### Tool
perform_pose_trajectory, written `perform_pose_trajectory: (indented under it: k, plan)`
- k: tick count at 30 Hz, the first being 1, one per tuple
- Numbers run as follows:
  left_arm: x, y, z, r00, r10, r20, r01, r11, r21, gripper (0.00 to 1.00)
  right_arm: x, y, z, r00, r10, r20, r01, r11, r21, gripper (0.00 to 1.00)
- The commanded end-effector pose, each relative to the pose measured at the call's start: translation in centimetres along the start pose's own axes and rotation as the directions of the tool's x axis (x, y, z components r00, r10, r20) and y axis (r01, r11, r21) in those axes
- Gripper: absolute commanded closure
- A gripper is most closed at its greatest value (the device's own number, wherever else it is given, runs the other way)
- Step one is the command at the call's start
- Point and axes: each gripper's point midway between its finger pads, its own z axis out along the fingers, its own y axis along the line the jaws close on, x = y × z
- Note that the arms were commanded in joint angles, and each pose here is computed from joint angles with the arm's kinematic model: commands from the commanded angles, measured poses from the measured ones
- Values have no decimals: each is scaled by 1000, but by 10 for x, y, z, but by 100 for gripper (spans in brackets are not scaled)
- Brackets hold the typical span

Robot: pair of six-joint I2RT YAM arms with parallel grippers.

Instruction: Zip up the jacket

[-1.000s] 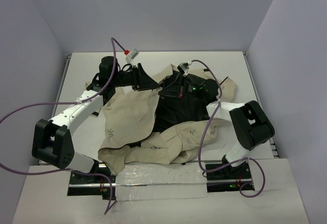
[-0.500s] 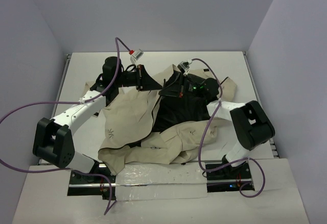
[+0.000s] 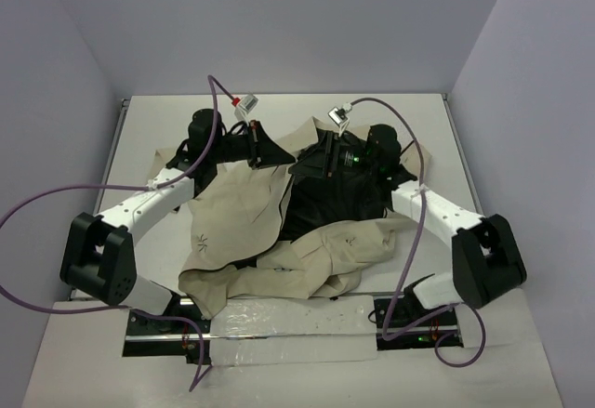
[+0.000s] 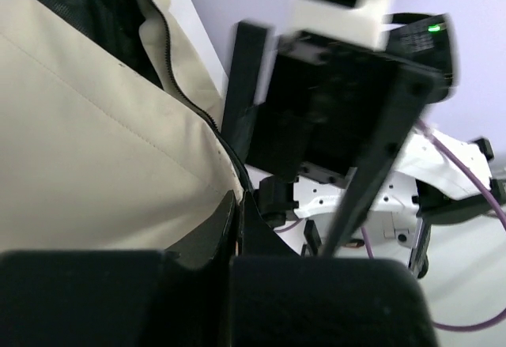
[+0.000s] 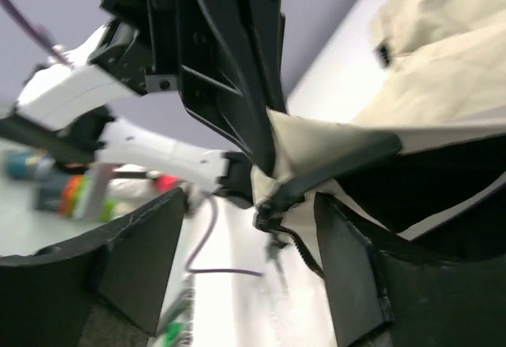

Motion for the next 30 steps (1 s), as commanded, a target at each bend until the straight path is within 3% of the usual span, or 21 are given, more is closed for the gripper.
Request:
perform_pose_trajectory:
  k: [1,7,11,14,19,22,30]
  plan:
    - [-16,-15,-13,995,43,91,-46,999,28,100,-8,-6,-17,981,-185,-63,195,955,222,17]
    - [-8,-6,-19,996,-10,93,4,998,63,100,-24,-7,-49,974,-225,-39,223,903,366,12]
    - [-8,-3,-22,992,-37,120,28,997,72,100,-29,-28,-71,977,-214,-18,191,829,526,12]
    - [-8,-2,-24,988,-72,135,61,995,81,100,-36,-41,-86,978,-208,35,142,770,622,19]
    - [0,-3,-27,986,-103,135,85,988,132,100,-39,-17,-60,983,-154,103,86,871,484,37]
    - [7,-4,-29,990,-71,124,52,987,155,100,-34,-5,-41,987,-110,118,55,917,396,43]
    - [15,-5,-31,994,-37,99,20,985,171,100,-29,3,-16,993,-6,116,-27,959,281,27]
